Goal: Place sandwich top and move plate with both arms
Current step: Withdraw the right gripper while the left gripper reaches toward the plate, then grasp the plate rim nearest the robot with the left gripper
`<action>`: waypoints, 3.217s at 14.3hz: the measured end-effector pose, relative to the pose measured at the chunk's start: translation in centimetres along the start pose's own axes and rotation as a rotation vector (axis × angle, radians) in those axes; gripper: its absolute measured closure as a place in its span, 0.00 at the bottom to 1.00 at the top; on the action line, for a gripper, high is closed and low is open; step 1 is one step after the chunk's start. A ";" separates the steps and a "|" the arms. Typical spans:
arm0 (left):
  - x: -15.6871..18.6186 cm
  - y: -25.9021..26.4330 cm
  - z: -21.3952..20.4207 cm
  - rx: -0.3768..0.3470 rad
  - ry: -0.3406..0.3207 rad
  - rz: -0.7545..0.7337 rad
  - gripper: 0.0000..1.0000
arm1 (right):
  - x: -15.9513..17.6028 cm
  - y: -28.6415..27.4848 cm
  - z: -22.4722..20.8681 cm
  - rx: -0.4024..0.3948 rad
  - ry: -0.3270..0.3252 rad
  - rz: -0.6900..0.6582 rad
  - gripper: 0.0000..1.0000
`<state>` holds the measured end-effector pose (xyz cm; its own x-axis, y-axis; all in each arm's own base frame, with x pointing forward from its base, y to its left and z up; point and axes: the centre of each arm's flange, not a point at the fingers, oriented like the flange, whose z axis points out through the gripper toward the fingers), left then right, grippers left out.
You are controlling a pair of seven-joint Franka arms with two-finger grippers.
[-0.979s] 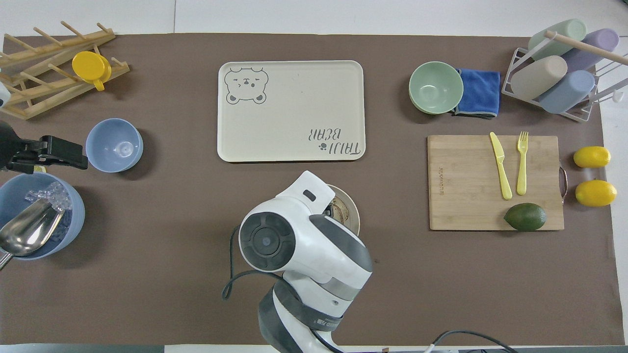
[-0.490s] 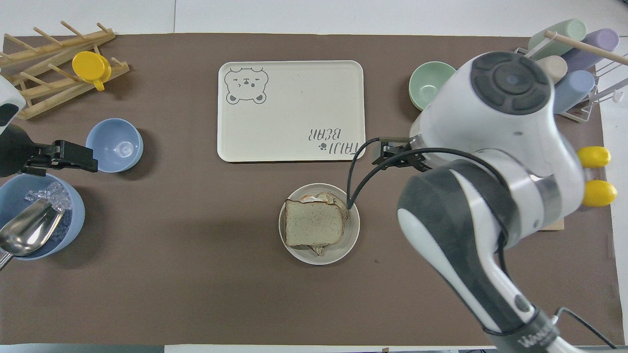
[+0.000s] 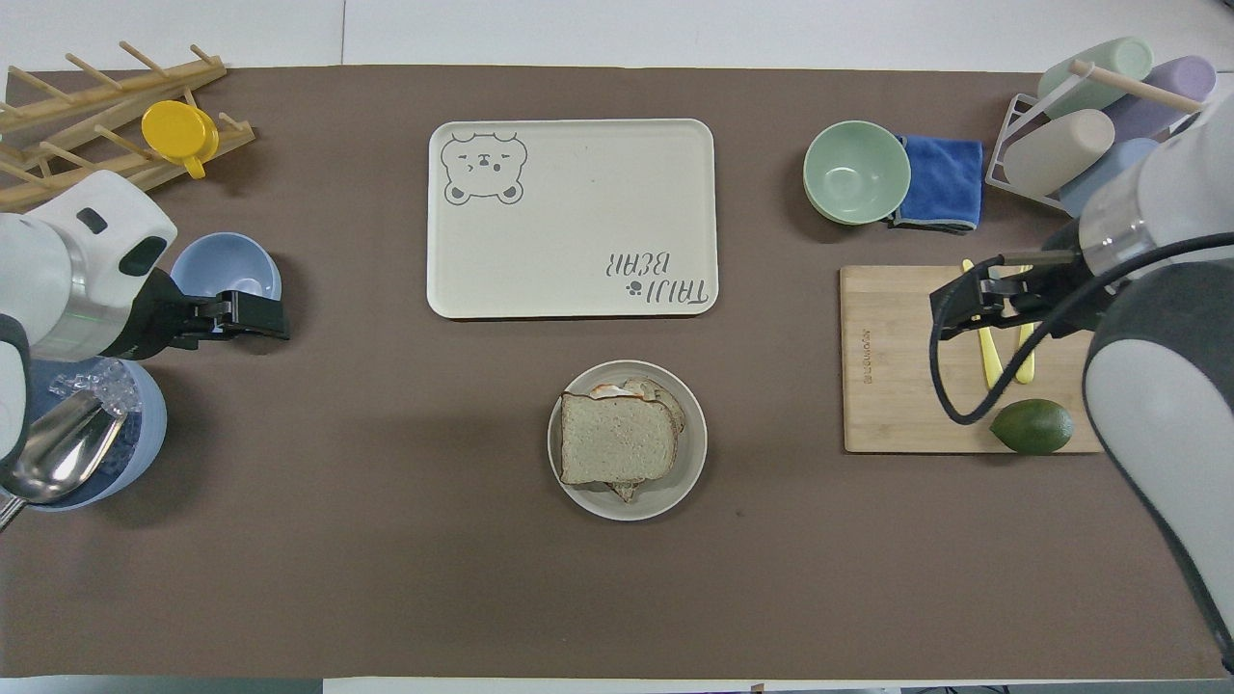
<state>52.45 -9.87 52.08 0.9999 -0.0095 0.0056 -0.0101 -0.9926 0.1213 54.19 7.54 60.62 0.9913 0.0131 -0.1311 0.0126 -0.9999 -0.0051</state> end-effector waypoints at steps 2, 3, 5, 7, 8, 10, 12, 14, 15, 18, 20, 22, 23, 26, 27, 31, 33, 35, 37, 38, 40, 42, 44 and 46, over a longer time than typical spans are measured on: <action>-0.3 2.1 2.7 -0.009 0.015 0.011 0.00 | -1.7 1.9 -0.9 -0.034 -0.046 -0.031 0.00; -0.5 3.2 4.1 -0.011 0.012 0.015 0.00 | -2.4 2.3 -1.2 -0.067 -0.062 -0.036 0.00; -0.6 5.0 6.5 -0.008 0.002 0.026 0.00 | -3.0 2.1 -1.4 -0.109 -0.080 -0.041 0.00; -0.2 5.9 8.5 -0.010 0.001 0.032 0.00 | -3.9 2.0 -2.8 -0.142 -0.097 -0.041 0.00; -0.2 6.4 9.6 -0.010 0.002 0.039 0.00 | -3.9 1.9 -4.0 -0.143 -0.065 -0.041 0.00; -0.8 7.7 11.9 -0.015 0.008 0.048 0.00 | -3.2 2.1 -4.1 -0.104 -0.018 -0.044 0.00; -2.1 9.6 14.1 -0.023 0.020 0.058 0.00 | -2.1 3.3 -1.9 -0.070 -0.034 -0.047 0.00; -3.2 11.3 15.4 -0.040 0.028 0.056 0.00 | -1.6 4.2 -0.9 -0.063 -0.045 -0.044 0.00; -3.4 11.9 15.7 -0.043 0.034 0.056 0.00 | -1.6 4.3 -0.9 -0.062 -0.045 -0.043 0.00; -3.5 12.3 15.8 -0.046 0.039 0.052 0.00 | -1.9 4.6 -1.2 -0.055 -0.040 -0.036 0.00; -3.4 12.2 15.8 -0.047 0.041 0.050 0.00 | -2.0 5.1 -1.3 -0.050 -0.042 -0.027 0.00; -3.5 12.2 15.9 -0.046 0.040 0.051 0.00 | -2.0 5.2 -1.3 -0.048 -0.045 -0.026 0.00; -3.6 12.5 16.3 -0.045 0.039 0.054 0.00 | -2.1 5.2 -1.4 -0.048 -0.044 -0.026 0.00; -4.4 14.8 18.6 -0.041 0.032 0.057 0.00 | -2.1 6.8 -1.4 -0.044 -0.043 0.003 0.00; -4.8 15.7 19.7 -0.039 0.028 0.060 0.00 | -2.1 7.5 -1.4 -0.042 -0.044 0.015 0.00; -6.9 17.4 22.9 -0.023 0.004 0.082 0.01 | -2.2 8.0 -1.4 -0.038 -0.044 0.022 0.00; -7.6 17.7 23.4 -0.023 -0.010 0.086 0.02 | -2.2 7.8 -1.7 -0.034 -0.037 0.019 0.00; -8.1 18.2 23.6 -0.034 -0.019 0.082 0.03 | -2.3 7.9 -2.1 -0.031 -0.029 0.021 0.00; -8.5 18.8 23.8 -0.036 -0.023 0.091 0.03 | -2.3 8.4 -2.2 -0.018 -0.027 0.031 0.00; -8.8 19.1 23.8 -0.035 -0.025 0.098 0.04 | -2.3 8.6 -2.1 -0.017 -0.027 0.034 0.00; -9.2 19.5 24.0 -0.035 -0.029 0.109 0.05 | -2.2 8.6 -1.7 -0.017 -0.037 0.034 0.00; -9.4 19.7 24.0 -0.034 -0.030 0.112 0.07 | -1.9 8.6 -1.0 -0.017 -0.051 0.034 0.00; -9.5 19.8 24.0 -0.034 -0.031 0.116 0.09 | -1.6 8.7 -0.2 -0.018 -0.068 0.035 0.00; -9.5 19.9 24.0 -0.034 -0.031 0.117 0.26 | -1.6 8.8 0.2 -0.017 -0.077 0.038 0.00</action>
<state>42.82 -32.44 30.57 0.9916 -0.1293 -0.0087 -0.1264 -0.9797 0.1556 52.73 -1.30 60.59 0.9781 -0.0255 -0.2065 -0.0222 -0.9996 0.0181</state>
